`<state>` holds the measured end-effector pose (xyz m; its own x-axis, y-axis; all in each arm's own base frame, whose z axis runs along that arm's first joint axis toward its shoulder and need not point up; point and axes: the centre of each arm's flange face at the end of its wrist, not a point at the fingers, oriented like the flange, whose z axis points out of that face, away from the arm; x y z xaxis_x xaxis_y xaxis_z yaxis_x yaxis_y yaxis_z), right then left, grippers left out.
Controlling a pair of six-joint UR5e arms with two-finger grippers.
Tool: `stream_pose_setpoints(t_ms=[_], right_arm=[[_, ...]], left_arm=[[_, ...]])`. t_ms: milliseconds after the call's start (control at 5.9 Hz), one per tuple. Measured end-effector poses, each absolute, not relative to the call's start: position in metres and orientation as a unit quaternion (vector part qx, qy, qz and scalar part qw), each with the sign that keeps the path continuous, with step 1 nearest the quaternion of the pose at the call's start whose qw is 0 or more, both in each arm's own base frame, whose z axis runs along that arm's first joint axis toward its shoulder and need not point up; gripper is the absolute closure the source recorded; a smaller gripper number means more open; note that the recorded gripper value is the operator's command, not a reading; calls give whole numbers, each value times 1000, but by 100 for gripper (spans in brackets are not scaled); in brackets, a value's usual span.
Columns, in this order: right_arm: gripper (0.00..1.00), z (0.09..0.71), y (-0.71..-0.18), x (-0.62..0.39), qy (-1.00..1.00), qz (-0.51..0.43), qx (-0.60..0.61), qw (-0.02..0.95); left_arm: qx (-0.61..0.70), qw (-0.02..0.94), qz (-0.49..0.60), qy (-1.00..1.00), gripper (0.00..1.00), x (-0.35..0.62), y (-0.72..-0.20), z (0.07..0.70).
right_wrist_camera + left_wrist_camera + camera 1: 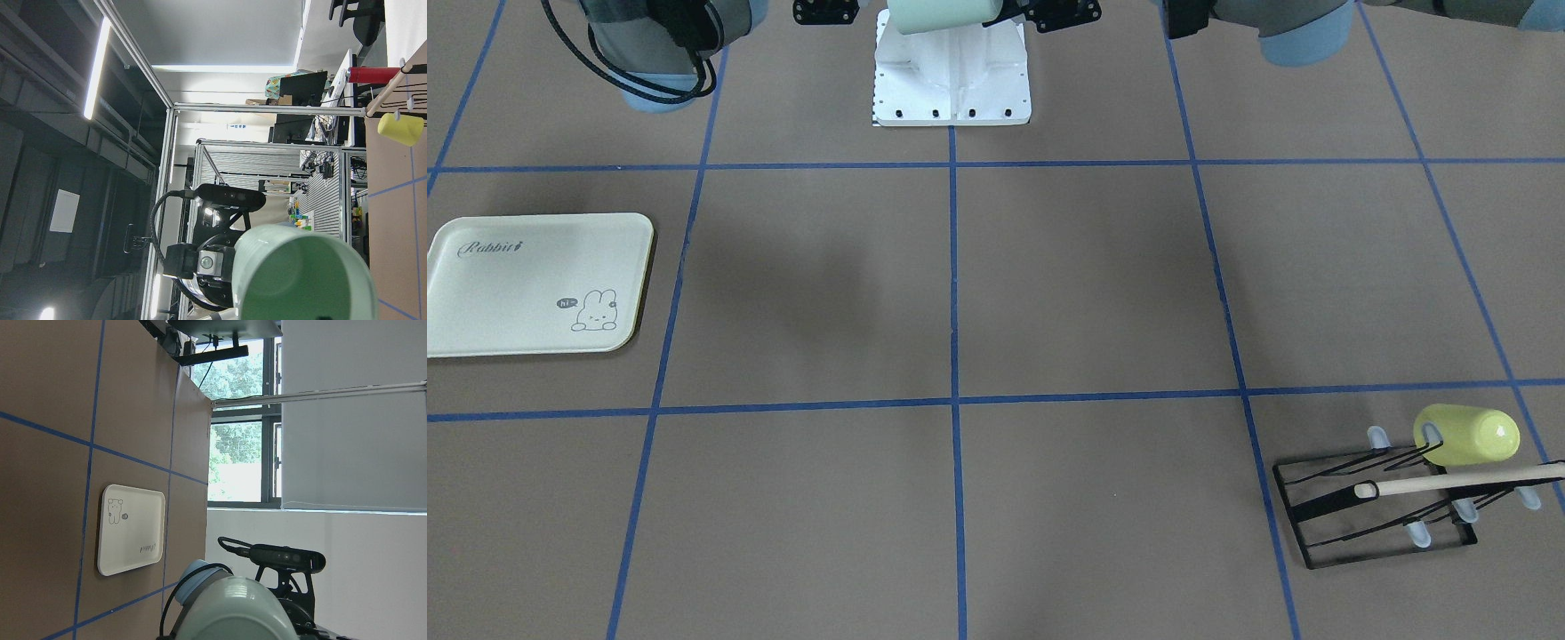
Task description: Left arm grabs green cup and hands to right arm on tray
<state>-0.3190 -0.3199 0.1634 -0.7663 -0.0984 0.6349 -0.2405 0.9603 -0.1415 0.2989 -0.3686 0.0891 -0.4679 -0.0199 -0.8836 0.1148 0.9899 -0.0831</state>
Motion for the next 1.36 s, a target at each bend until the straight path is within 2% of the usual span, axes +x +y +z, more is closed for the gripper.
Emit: stream_pose_setpoints(t_ms=[170,339,678,1357], right_arm=[[29,163,-321,-320,-931,110,92,335],[36,163,-321,-320,-931,112,94,336],[38,162,-322,-321,-929,115,95,338],[49,158,-323,-323,-923,120,94,352]], left_arm=[[28,515,-66,854,100,299,-369,89],[27,516,-66,854,100,299,-369,89],[27,519,-67,852,100,303,-372,90],[26,522,-70,850,100,312,-378,90]])
